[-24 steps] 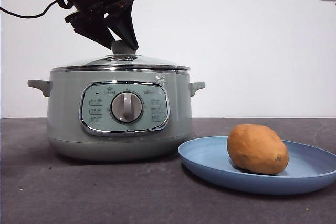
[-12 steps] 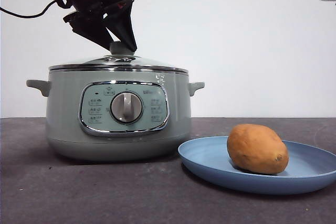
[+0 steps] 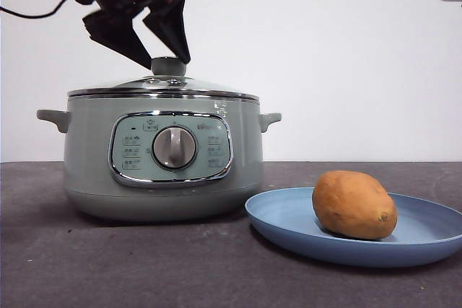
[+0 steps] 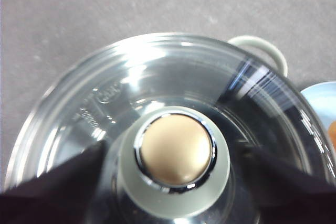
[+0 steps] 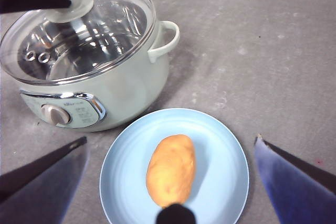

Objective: Take the potato out from the steamer,put the potato on the plate,close the lid

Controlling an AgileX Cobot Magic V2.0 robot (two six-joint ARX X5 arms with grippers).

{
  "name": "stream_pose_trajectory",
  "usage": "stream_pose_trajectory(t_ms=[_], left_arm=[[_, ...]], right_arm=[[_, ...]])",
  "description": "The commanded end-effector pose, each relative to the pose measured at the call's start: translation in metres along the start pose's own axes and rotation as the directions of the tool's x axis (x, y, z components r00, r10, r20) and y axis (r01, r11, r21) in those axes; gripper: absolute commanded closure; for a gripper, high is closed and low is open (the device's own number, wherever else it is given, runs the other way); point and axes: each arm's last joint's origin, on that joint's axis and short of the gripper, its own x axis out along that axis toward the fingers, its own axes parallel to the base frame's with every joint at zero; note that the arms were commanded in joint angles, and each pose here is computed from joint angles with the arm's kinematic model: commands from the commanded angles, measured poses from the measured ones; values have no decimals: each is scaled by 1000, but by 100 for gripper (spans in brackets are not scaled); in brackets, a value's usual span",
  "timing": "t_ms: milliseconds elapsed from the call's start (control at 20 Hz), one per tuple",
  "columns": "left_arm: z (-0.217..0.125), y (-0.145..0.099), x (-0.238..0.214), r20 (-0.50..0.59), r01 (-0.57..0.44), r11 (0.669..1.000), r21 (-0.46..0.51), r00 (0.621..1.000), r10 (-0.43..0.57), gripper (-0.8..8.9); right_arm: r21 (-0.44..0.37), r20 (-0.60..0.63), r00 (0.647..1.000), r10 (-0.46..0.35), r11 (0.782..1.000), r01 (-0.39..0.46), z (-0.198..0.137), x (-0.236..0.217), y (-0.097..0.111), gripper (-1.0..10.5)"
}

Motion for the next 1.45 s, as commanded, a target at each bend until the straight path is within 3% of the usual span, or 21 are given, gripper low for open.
stream_pose_trajectory(t_ms=[50, 400, 450, 500, 600, 700, 800, 850, 1450], left_arm=[[1, -1, -10, 20, -5, 1000, 11, 1000, 5, 259], [-9, -15, -91, 7, 21, 1000, 9, 1000, -21, 262], [-14, -18, -106, -5, 39, 999, 6, 999, -39, 297], [-19, -21, -118, -12, 56, 998, 5, 998, -56, 350], [-27, -25, -142, -19, 62, 998, 3, 998, -62, 552], [-34, -29, -159, -16, 62, 998, 4, 998, -62, 832], [-40, -31, -171, -20, 63, 998, 2, 998, -63, 822], [-42, -32, -174, -27, 64, 998, 1, 998, -64, 822], [-46, -33, -177, -57, 67, 998, -7, 996, -67, 817]], right_arm=[[-1, 4, 1000, -2, 1000, 2, 1, -1, 0, 380], [-3, -32, 999, 4, 1000, -4, -2, -1, 0, 382], [-3, -53, 999, 2, 1000, -2, -4, -1, 0, 383], [-3, -76, 997, 8, 1000, -8, -7, -1, 0, 384], [4, -129, 989, 67, 998, -67, -11, -1, 1, 437], [14, -161, 979, 122, 993, -121, -14, -2, 3, 638], [24, -174, 969, 177, 984, -175, -15, -2, 4, 910], [28, -176, 965, 196, 981, -194, -15, -2, 5, 959], [26, -176, 966, 191, 981, -190, -15, -2, 5, 945]])
